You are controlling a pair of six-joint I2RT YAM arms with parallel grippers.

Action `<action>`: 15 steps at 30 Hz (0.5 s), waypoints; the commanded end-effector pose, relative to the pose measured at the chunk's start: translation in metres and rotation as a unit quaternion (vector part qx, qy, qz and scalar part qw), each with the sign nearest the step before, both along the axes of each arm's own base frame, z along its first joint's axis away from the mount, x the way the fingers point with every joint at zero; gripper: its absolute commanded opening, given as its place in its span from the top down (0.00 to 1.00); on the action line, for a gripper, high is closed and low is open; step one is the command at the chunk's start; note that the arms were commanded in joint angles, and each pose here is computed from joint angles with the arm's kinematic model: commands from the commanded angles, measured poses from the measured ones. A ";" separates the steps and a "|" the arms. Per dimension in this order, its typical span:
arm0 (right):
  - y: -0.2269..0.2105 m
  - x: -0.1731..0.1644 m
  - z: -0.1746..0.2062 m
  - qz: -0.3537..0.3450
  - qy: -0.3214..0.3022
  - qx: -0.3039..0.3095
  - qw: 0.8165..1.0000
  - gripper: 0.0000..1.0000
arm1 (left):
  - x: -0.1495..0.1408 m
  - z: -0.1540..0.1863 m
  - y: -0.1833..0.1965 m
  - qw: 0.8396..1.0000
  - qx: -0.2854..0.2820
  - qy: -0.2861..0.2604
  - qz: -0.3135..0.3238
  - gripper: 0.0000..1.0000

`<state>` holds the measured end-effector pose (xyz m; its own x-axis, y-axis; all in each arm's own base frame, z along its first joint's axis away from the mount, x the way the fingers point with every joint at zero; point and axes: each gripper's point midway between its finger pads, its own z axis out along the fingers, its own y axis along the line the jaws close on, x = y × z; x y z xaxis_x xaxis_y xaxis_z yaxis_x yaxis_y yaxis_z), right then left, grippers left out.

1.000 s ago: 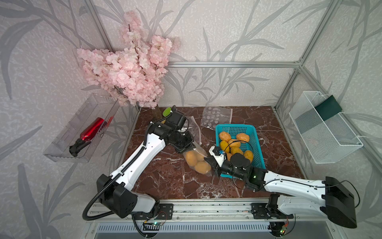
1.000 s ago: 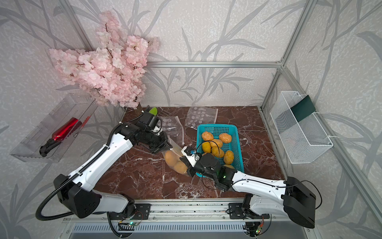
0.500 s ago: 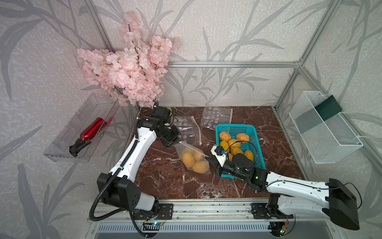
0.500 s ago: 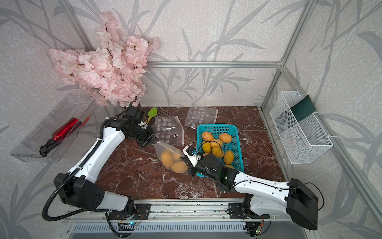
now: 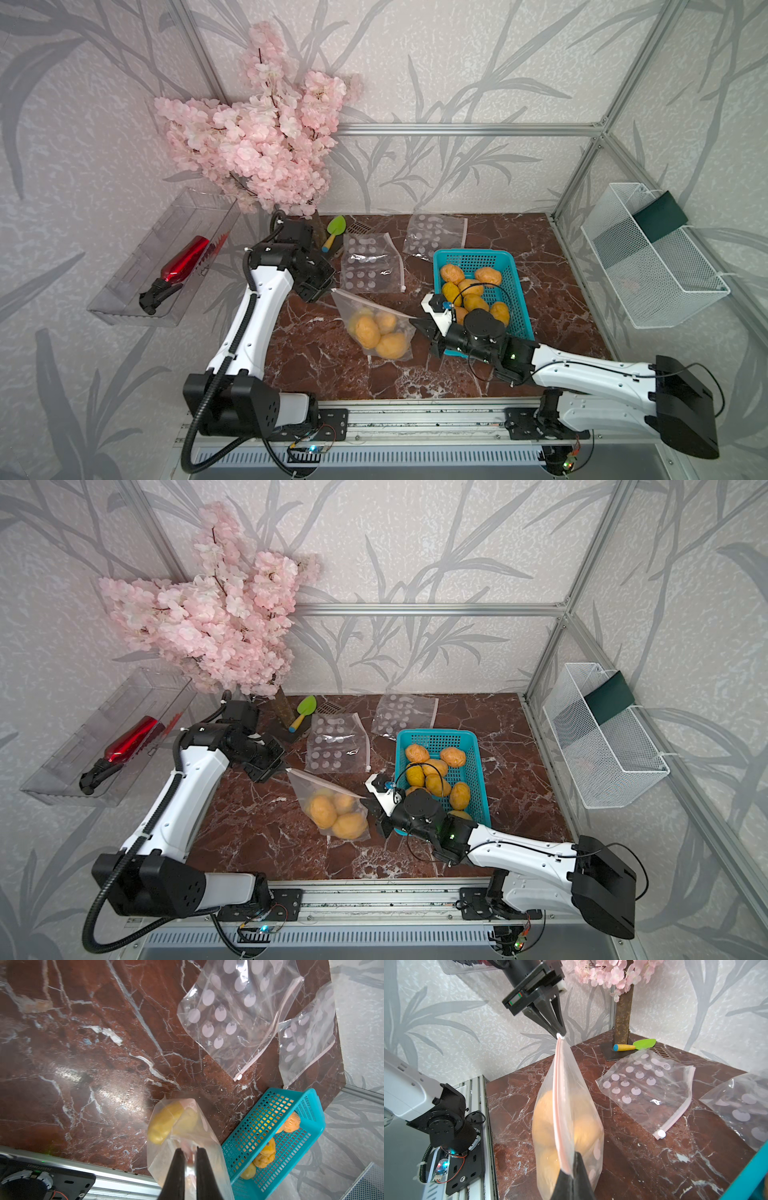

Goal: Put the potatoes into a zipper bag and zip it
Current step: Zip the zipper on the zipper food storage bag, then place the zipper food storage bag at the center of the board.

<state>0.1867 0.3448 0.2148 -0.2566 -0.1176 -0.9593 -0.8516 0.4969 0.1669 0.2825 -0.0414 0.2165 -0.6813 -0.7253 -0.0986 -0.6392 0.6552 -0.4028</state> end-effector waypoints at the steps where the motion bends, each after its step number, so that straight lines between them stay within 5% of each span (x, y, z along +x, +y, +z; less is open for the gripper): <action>1: 0.014 -0.005 0.011 0.022 0.032 0.031 0.999 1.00 | -0.019 0.013 0.039 0.994 0.079 -0.024 0.074 1.00; 6: 0.050 -0.013 -0.007 0.073 0.125 0.011 0.989 1.00 | -0.045 0.024 0.057 0.985 0.111 -0.054 0.123 1.00; 12: 0.082 0.000 -0.054 0.068 0.188 -0.056 0.978 1.00 | -0.048 0.019 0.080 0.974 0.168 -0.020 0.149 1.00; 15: 0.090 0.009 -0.075 0.054 0.197 -0.088 0.975 0.81 | -0.039 0.009 0.096 0.966 0.193 0.008 0.172 1.00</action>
<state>0.1955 0.4320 0.1570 -0.5388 -0.2684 -0.7985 -0.8099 0.4259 0.4033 0.2447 0.0287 0.2310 -0.4580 -0.8175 -0.3491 -0.7883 0.5550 -0.2657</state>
